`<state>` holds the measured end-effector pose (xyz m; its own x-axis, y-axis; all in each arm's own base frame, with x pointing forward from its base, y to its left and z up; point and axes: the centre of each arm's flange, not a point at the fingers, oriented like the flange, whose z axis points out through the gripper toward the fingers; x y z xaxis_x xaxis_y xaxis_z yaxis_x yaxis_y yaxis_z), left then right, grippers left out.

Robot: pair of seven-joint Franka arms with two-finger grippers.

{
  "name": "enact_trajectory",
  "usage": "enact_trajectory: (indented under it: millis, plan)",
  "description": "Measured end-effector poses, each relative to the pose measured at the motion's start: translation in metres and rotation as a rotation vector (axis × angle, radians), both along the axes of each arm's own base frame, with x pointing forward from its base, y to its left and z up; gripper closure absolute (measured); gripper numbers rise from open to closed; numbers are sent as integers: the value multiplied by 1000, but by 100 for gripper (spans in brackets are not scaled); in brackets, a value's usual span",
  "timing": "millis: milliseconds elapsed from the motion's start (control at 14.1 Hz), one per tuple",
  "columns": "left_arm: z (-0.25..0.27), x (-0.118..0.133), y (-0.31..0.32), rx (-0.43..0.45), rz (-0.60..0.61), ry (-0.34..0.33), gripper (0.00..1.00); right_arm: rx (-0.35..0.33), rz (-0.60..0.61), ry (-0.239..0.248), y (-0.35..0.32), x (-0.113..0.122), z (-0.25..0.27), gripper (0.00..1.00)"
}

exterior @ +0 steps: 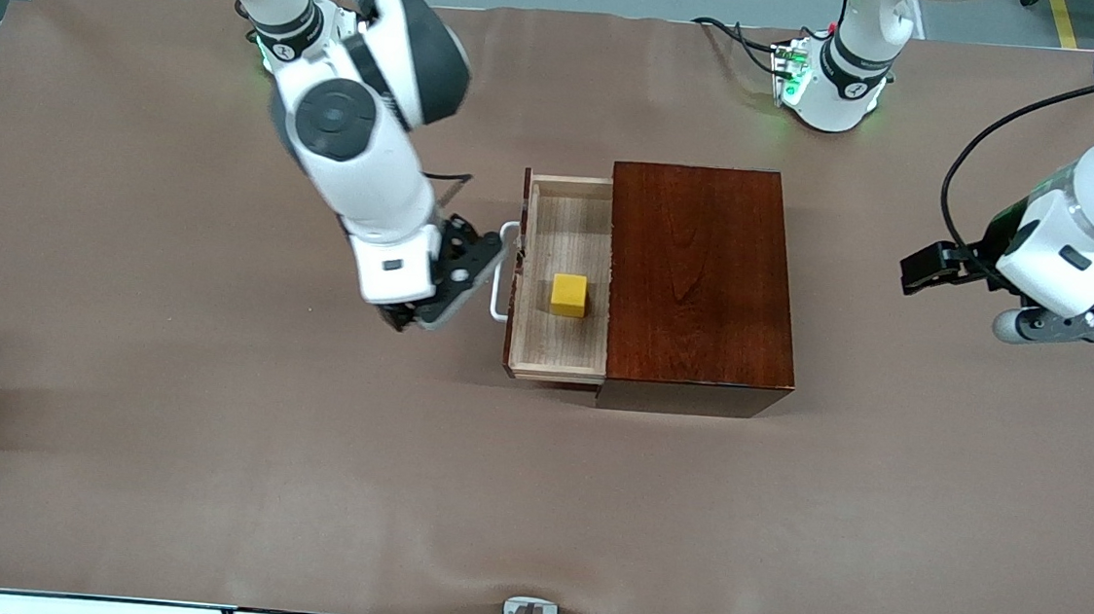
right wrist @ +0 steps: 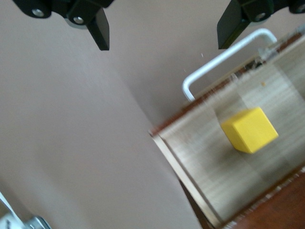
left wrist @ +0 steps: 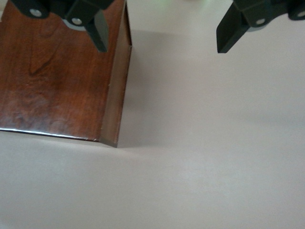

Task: Open drawer, take yellow block, close drawer
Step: 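Lower the right gripper into the drawer onto the yellow cube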

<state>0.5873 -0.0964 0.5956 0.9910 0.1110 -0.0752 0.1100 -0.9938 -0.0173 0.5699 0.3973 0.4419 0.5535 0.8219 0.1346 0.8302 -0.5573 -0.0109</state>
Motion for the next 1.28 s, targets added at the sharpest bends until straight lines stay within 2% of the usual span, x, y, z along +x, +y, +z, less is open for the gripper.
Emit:
enact_trajectory:
  millis: [284, 568, 852, 994, 1278]
  plan:
    - [3, -2, 31, -9, -31, -7, 0, 6, 123, -29, 52, -24, -27, 0]
    - [5, -1, 51, -23, -89, -19, 0, -8, 279, -56, 79, -27, -46, 0]
    - [6, -2, 48, -24, -105, -21, 0, -90, 394, -86, 115, -48, -71, 0]
    - [5, -3, 44, -24, -111, -20, 0, -107, 423, -82, 128, -59, -82, 0]
    - [5, -3, 41, -25, -117, -20, 0, -123, 431, -61, 136, -66, -103, 0]
